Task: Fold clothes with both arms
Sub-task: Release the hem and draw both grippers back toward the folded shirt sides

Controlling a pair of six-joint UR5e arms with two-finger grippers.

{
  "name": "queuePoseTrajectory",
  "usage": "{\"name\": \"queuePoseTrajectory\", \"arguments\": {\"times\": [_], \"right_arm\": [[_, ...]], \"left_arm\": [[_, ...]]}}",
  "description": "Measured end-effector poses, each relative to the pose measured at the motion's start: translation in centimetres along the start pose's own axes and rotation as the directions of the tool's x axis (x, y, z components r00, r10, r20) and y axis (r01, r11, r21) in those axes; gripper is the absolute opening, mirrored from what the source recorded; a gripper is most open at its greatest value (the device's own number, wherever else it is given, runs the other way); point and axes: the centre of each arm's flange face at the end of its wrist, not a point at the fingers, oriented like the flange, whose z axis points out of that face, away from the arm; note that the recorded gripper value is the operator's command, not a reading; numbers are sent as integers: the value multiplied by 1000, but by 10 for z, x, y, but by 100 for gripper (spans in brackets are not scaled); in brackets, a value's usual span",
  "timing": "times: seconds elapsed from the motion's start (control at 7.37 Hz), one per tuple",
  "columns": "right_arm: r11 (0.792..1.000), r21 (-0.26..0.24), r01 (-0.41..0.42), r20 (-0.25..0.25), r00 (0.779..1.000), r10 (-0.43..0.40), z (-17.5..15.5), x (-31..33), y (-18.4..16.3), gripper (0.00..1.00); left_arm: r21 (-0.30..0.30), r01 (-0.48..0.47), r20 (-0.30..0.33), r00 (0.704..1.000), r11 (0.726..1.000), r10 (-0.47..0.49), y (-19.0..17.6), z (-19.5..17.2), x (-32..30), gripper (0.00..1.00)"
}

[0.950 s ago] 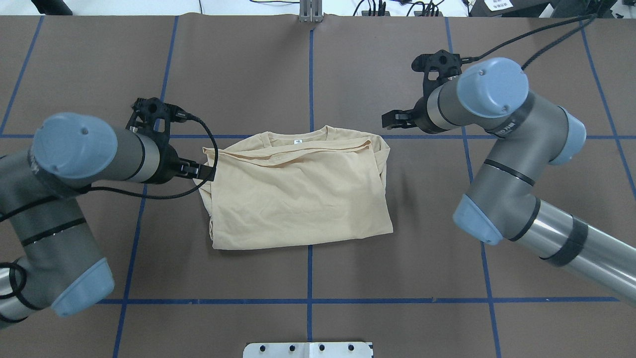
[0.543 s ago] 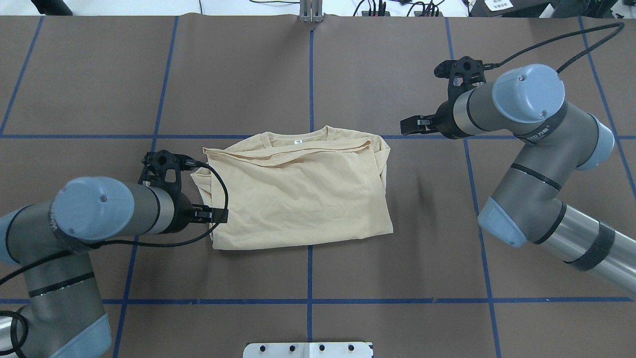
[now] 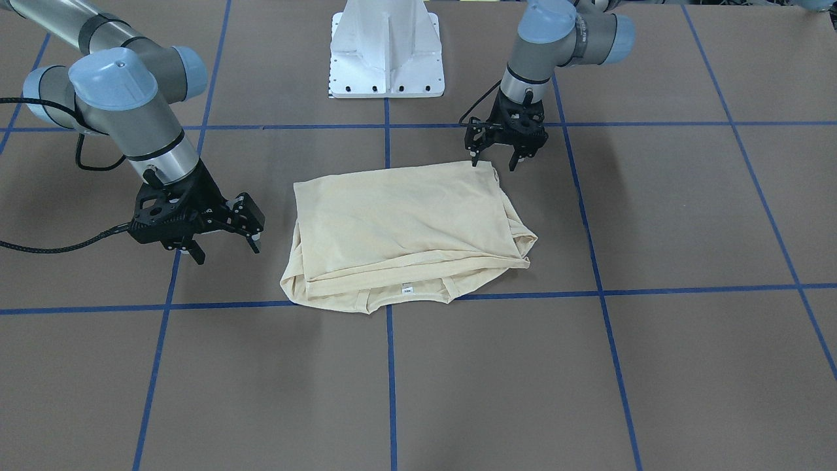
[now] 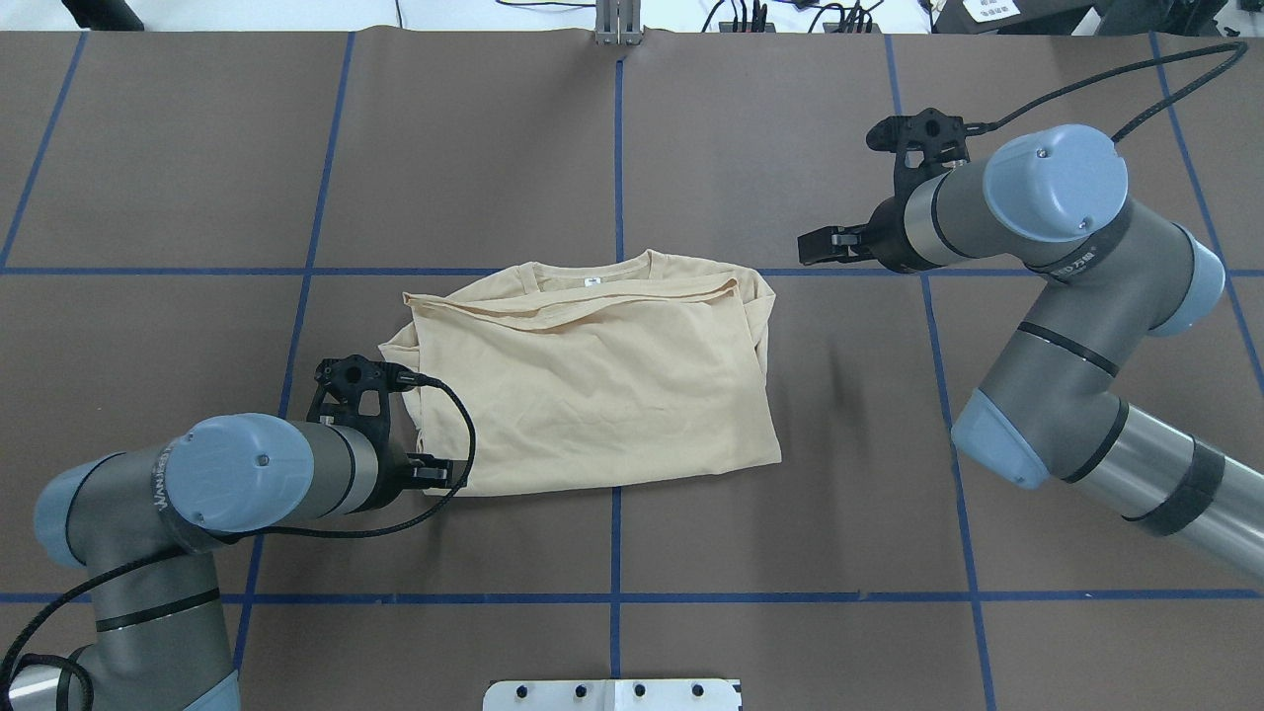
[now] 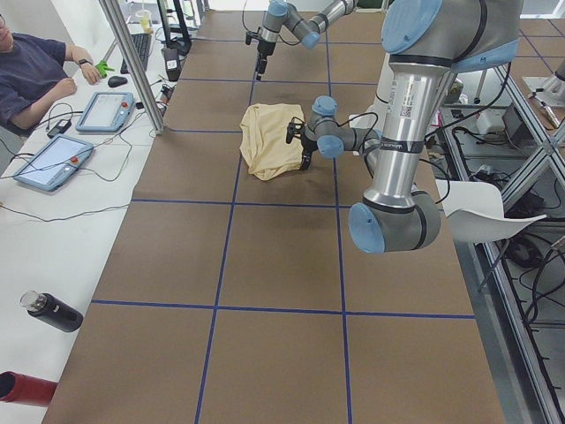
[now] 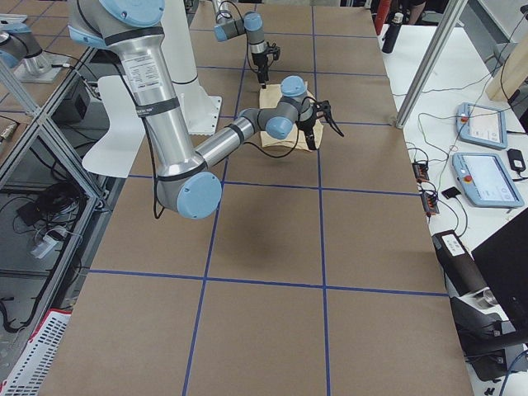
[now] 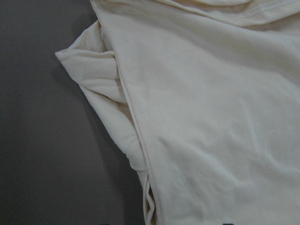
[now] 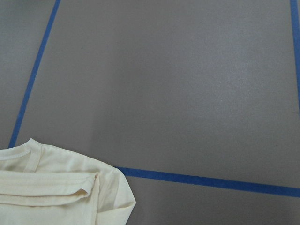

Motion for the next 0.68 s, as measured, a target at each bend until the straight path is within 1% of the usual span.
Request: {"name": "queuePoseTrajectory", "arguments": {"times": [0.14,0.27,0.41,0.68], "right_arm": [[1000,1,0,0,1000,0,0,0,0,100],[1000,1,-1,-1,1000,1,0,0,0,100],[1000,1,-1,-1,1000,1,0,0,0,100],[1000,2,-1,-1,1000,1,0,0,0,100]], "left_arm": [[-3,-4,-8,1000,1000,4,3,6,1,51],[-8,-9,-17,1000,1000,9,8,11,3,29],[-12,-13,-23,1000,1000,13,12,14,5,0],[-13,-16,-37,999,1000,15,13,12,11,0]]}}
